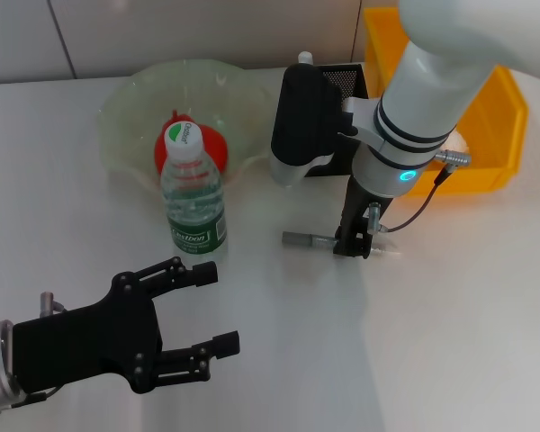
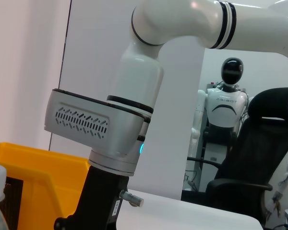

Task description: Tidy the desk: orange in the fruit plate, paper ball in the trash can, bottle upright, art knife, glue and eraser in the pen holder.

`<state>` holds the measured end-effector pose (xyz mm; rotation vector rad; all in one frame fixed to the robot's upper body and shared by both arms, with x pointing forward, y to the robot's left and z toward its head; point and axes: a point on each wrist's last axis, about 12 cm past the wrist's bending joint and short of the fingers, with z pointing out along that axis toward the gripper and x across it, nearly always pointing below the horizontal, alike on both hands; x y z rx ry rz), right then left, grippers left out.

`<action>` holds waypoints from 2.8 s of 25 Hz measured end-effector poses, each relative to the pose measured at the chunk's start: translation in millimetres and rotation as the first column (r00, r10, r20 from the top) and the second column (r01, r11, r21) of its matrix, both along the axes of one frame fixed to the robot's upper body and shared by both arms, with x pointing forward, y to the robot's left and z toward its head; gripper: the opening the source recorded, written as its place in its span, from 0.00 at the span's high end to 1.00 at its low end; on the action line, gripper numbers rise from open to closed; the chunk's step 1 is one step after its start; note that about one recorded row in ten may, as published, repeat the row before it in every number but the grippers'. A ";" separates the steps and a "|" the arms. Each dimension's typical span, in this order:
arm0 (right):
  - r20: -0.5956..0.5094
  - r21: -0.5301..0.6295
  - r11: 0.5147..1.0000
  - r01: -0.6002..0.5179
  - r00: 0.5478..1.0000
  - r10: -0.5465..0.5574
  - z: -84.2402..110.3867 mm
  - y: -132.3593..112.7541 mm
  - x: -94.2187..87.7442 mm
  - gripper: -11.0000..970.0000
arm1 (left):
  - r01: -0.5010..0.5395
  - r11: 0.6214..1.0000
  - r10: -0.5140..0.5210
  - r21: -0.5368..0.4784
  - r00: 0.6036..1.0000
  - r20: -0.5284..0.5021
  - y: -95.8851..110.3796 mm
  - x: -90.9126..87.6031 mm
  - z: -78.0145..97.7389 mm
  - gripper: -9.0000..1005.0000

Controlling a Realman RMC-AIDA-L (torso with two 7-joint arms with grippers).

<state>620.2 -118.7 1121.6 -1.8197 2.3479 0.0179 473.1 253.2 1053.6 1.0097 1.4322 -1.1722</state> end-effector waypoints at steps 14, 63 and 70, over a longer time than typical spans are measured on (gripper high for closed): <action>-0.008 0.067 0.998 0.020 1.000 -0.020 20.5 1.8 1.4 0.85 | 0.001 1.000 -0.001 0.001 1.000 0.002 2.2 -0.3 0.7 0.17; 0.601 -0.362 0.844 -0.396 0.593 0.536 141.8 -45.5 -6.8 0.86 | -0.028 1.000 0.028 -0.011 0.999 0.031 1.2 3.8 3.9 0.17; 0.582 -0.432 0.790 -0.434 0.535 0.612 132.7 -51.4 -9.2 0.86 | -0.045 0.999 0.045 -0.014 0.999 0.028 -2.1 4.1 1.9 0.17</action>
